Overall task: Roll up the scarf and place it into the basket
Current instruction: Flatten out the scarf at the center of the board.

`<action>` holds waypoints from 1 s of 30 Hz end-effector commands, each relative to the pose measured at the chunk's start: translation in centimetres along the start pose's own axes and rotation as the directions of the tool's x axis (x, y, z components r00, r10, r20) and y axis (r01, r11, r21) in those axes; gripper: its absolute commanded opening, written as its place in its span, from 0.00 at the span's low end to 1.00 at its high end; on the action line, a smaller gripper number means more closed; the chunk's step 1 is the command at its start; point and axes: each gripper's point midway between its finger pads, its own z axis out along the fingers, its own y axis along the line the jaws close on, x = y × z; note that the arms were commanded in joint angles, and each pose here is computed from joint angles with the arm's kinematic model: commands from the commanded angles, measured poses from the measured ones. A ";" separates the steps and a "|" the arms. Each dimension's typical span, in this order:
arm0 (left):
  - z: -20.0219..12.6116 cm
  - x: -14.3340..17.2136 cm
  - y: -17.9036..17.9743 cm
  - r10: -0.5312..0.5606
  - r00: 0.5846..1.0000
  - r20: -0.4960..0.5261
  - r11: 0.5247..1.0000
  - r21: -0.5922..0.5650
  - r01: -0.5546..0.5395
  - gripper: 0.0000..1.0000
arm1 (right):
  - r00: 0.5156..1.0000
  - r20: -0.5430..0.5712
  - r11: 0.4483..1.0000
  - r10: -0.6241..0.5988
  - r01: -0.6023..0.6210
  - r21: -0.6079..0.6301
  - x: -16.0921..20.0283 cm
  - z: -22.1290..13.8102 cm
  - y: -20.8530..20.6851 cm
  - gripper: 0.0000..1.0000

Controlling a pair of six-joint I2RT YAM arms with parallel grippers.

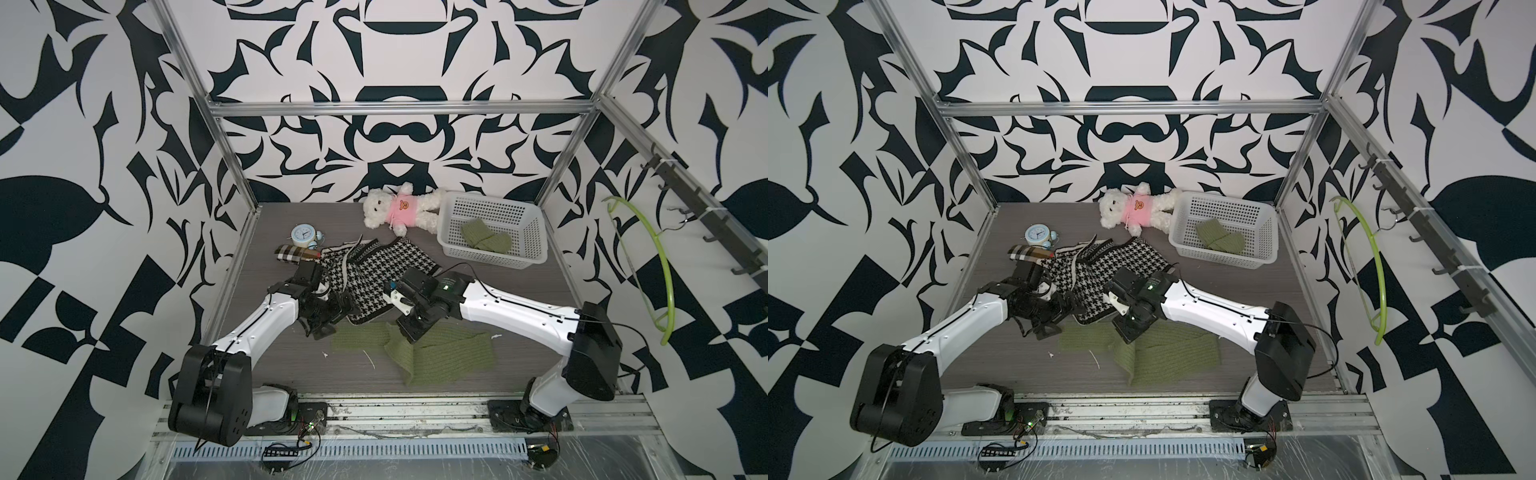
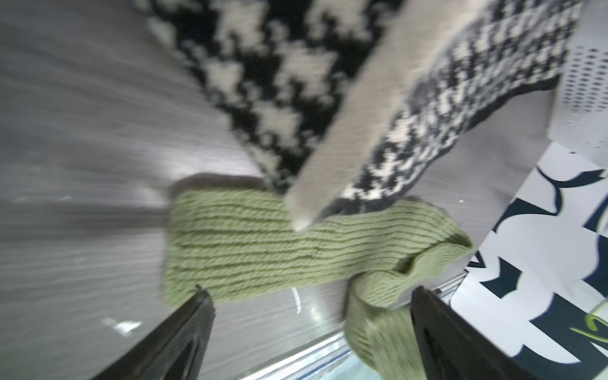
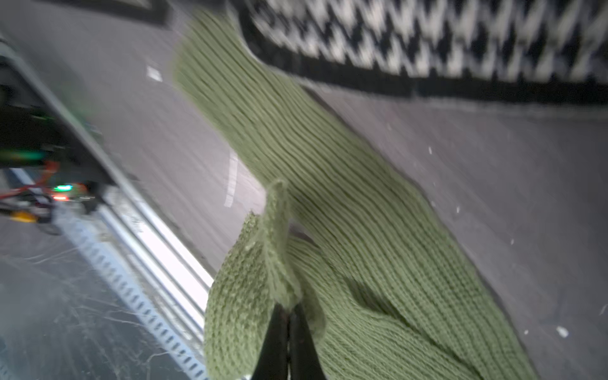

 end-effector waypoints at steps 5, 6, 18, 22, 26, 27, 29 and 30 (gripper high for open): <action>3.8 1.6 -0.3 -0.030 0.997 -0.066 0.999 0.012 0.031 0.99 | 0.963 -0.115 0.951 0.244 -0.214 0.221 3.8 4.2 -8.0 0.00; 4.4 2.0 0.0 -0.038 0.996 -0.080 0.999 -0.002 0.038 0.99 | 0.952 -0.136 0.936 0.273 -0.230 0.267 4.6 4.6 -9.1 0.00; 7.3 9.0 1.0 -0.022 0.986 -0.164 0.992 -0.129 0.001 0.99 | 0.917 -0.097 0.750 0.388 -0.253 0.611 7.2 0.2 -16.3 0.00; 6.5 9.4 0.2 -0.001 0.988 -0.154 0.992 -0.122 -0.018 0.99 | 0.957 0.000 0.805 0.290 -0.244 0.540 4.4 -3.1 -14.7 0.00; 3.7 7.3 -1.5 0.094 0.992 -0.078 0.985 -0.134 -0.104 0.99 | 0.964 0.137 0.856 0.226 -0.264 0.445 2.3 -8.4 -12.4 0.00; 3.1 6.8 -2.0 0.103 0.993 -0.063 0.987 -0.121 -0.110 0.99 | 0.963 0.166 0.858 0.213 -0.266 0.440 2.1 -10.0 -12.1 0.00; 2.5 5.9 -2.5 0.106 0.994 -0.041 0.988 -0.106 -0.109 0.99 | 0.959 0.216 0.842 0.181 -0.265 0.470 1.9 -13.4 -12.2 0.00; 2.3 5.5 -2.7 0.109 0.993 -0.033 0.989 -0.099 -0.112 0.99 | 0.957 0.239 0.827 0.164 -0.265 0.496 1.8 -15.3 -12.4 0.00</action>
